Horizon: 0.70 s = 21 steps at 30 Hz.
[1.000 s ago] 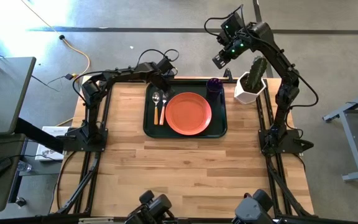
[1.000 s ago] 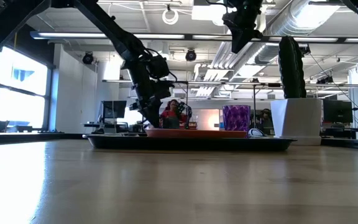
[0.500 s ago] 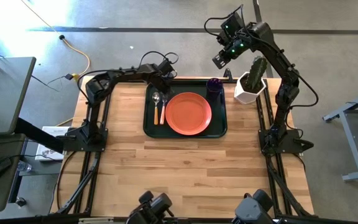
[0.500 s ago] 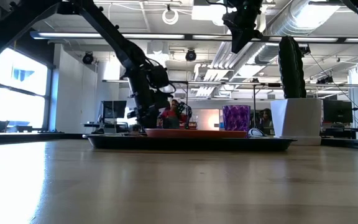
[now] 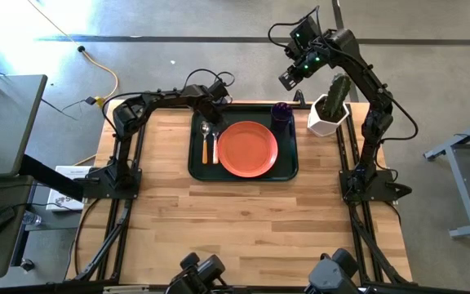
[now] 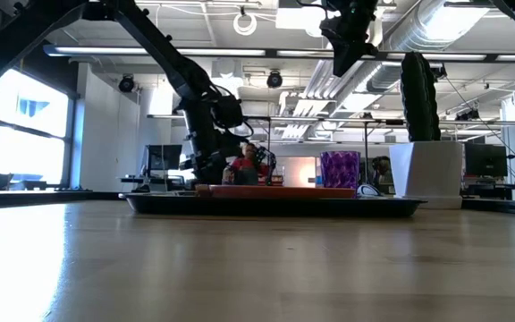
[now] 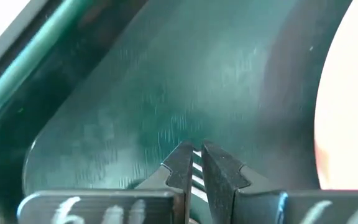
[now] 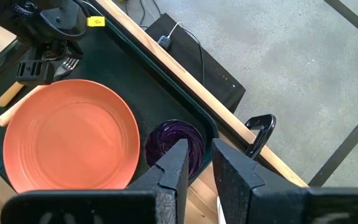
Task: Pick and place plate/cup/fork/spoon on tray
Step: Adjust the light orange fork
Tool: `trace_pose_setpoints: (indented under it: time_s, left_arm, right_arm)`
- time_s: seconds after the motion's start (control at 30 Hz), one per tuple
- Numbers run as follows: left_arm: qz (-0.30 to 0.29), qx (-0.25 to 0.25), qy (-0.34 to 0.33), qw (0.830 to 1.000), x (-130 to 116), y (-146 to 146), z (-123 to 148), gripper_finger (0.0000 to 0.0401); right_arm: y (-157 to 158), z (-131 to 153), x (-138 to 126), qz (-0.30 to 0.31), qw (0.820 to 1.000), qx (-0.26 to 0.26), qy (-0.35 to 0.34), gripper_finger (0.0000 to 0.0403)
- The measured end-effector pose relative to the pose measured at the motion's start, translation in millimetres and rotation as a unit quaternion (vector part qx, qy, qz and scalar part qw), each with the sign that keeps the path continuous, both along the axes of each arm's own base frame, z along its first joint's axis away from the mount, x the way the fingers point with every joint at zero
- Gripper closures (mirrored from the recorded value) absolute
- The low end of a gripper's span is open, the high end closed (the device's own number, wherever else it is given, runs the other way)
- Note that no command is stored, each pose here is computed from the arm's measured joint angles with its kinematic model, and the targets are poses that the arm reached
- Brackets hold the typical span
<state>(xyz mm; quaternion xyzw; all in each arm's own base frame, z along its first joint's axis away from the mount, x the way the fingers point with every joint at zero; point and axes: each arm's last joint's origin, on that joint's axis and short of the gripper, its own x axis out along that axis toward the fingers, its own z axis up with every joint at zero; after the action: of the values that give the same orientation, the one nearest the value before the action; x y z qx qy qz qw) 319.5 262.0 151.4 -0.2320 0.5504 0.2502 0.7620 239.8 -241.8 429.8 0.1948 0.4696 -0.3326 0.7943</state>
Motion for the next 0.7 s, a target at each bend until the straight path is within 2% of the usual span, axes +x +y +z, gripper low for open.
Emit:
trace_pose_setpoints:
  time_s: [0.7]
  left_arm:
    - [0.0, -0.004, 0.008, 1.0, -1.6, -1.2, 0.7, 0.0375]
  right_arm:
    - [0.0, 0.0, 0.0, 0.002, 1.0, -0.001, 0.001, 0.0339]
